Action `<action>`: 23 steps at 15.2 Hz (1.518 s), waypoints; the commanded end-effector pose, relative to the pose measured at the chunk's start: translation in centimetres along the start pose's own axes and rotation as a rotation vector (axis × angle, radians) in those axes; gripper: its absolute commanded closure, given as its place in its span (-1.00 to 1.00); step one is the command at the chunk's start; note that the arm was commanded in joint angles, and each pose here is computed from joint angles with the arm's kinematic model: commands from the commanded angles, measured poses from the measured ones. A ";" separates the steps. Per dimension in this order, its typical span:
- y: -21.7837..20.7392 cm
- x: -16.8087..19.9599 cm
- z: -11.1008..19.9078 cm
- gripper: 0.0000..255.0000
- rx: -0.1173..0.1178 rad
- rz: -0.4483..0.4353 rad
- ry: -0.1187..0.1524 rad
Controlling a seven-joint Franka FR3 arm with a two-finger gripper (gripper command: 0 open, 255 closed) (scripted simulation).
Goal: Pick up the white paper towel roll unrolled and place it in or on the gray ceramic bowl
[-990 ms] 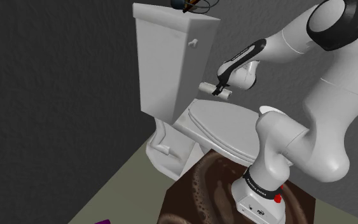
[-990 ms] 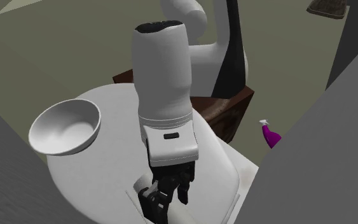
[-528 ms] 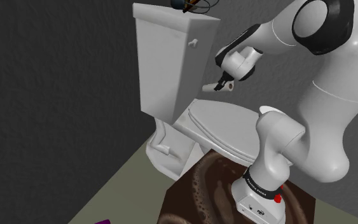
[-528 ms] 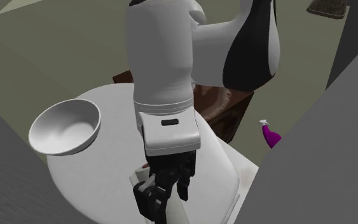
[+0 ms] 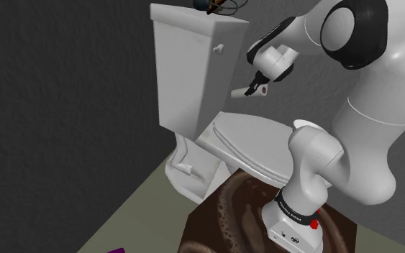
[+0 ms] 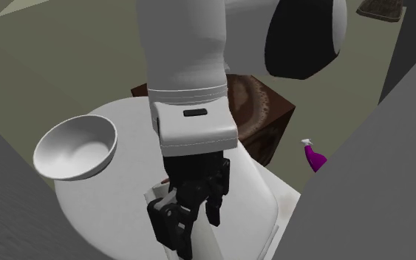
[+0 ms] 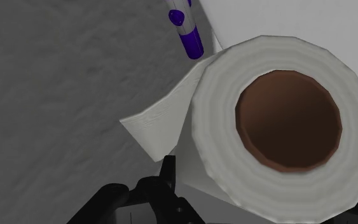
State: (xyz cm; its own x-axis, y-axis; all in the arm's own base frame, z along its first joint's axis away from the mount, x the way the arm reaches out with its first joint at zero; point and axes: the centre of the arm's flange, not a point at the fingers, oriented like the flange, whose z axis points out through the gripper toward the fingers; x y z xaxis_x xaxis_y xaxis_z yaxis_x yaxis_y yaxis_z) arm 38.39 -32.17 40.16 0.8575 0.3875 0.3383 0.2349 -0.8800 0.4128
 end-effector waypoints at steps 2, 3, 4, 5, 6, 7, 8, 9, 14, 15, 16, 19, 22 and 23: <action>0.7 0.6 -1.5 1.00 0.000 0.000 0.001; 0.9 0.8 -1.9 1.00 0.000 0.000 0.001; 1.1 1.0 -2.4 1.00 0.000 0.000 0.001; 1.3 1.2 -2.8 1.00 0.000 0.000 0.001; 1.5 1.3 -3.2 1.00 0.000 0.000 0.001; 1.8 1.5 -3.7 1.00 0.000 0.000 0.001; 2.0 1.7 -4.1 1.00 0.000 0.000 0.001; 2.2 1.9 -4.6 1.00 0.000 0.000 0.001; 2.7 -1.6 -6.6 1.00 0.000 0.000 0.001; 2.8 -2.8 -7.1 1.00 0.000 0.000 0.001; 2.8 -4.0 -7.6 1.00 0.000 0.000 0.001; 3.1 -7.7 -9.0 1.00 0.000 0.000 0.001; 3.3 -11.4 -10.5 1.00 0.000 0.000 0.001; 3.4 -12.6 -11.0 1.00 0.000 0.000 0.001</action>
State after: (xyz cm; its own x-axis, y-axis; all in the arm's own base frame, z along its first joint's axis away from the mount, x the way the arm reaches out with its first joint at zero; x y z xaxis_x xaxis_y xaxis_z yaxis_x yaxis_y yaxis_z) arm 24.76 -36.68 46.32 0.8583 0.3856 0.3387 0.2331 -0.8809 0.4120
